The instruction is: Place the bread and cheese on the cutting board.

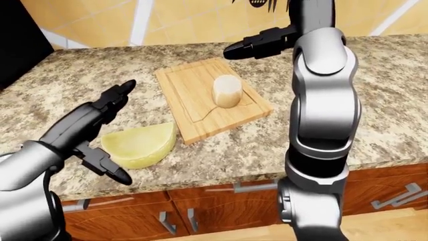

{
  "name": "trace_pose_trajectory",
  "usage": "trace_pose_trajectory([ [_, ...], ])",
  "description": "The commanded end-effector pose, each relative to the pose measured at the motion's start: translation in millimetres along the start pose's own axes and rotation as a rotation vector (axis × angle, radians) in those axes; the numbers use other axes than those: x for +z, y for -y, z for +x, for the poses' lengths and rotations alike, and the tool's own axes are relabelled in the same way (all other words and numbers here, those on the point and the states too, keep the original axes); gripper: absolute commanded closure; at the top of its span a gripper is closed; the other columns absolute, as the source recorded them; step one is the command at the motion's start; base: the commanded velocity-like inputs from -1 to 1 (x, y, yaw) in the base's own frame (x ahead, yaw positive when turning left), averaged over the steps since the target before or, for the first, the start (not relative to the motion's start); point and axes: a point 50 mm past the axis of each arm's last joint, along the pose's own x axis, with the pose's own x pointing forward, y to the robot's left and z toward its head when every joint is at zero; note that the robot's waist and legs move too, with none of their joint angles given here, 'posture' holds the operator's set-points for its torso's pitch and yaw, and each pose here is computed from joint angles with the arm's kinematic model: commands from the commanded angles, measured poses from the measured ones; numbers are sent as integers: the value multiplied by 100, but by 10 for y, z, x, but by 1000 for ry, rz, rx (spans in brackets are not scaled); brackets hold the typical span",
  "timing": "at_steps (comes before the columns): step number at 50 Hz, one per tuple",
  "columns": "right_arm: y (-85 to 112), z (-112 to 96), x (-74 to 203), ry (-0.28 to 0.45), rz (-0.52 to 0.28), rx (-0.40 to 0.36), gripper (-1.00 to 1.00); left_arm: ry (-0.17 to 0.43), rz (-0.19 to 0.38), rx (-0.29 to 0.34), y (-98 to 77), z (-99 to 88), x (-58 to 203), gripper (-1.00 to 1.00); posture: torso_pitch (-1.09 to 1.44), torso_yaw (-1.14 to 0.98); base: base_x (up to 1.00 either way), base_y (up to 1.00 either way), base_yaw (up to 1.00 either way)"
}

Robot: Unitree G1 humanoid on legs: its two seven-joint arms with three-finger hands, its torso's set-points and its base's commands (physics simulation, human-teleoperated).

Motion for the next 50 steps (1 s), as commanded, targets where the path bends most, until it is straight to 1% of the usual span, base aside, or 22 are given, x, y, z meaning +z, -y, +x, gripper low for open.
trace_pose_trajectory([
  [1, 56, -21, 171, 83, -4, -27, -100, 45, 35, 46, -56, -32, 95, -100, 0, 0, 0, 0, 0],
  [15, 36, -20, 138, 79, -1, -24, -100, 44, 39, 42, -44, 38, 94, -100, 0, 0, 0, 0, 0],
  [24, 37, -27, 121, 77, -2, -25, -100, 40, 41, 35, -19, 44, 71, -100, 0, 0, 0, 0, 0],
  [26, 37, -27, 127, 78, -2, -25, -100, 40, 40, 33, -12, 48, 66, -80, 0, 0, 0, 0, 0],
  [27, 38, -27, 136, 79, -2, -25, -100, 39, 40, 33, -6, 49, 56, -90, 0, 0, 0, 0, 0],
  [28, 39, -27, 139, 79, -2, -25, -100, 38, 40, 33, -4, 50, 52, -91, 0, 0, 0, 0, 0],
  [29, 39, -28, 143, 80, -2, -25, -100, 36, 40, 32, -2, 51, 46, -86, 0, 0, 0, 0, 0],
  [30, 39, -25, 139, 79, -2, -25, -100, 37, 39, 30, 3, 50, 47, -87, 0, 0, 0, 0, 0],
  [32, 37, -22, 142, 80, -3, -25, -100, 36, 39, 29, 10, 52, 44, -84, 0, 0, 0, 0, 0],
  [41, 41, -25, 147, 82, -3, -26, -100, 37, 39, 25, 35, 50, 27, -87, 0, 0, 0, 0, 0],
  [45, 34, -26, 139, 80, -3, -26, -100, 36, 39, 21, 49, 44, 20, -86, 0, 0, 0, 0, 0],
  [46, 35, -30, 141, 80, -3, -26, -100, 36, 38, 21, 48, 43, 19, -82, 0, 0, 0, 0, 0],
  [47, 37, -30, 138, 80, -3, -27, -100, 35, 38, 21, 51, 43, 17, -68, 0, 0, 0, 0, 0],
  [49, 36, -28, 128, 79, -1, -26, -100, 34, 39, 19, 60, 46, 8, -79, 0, 0, 0, 0, 0],
  [50, 34, -28, 126, 79, -1, -26, -100, 33, 39, 18, 62, 48, 6, -76, 0, 0, 0, 0, 0],
])
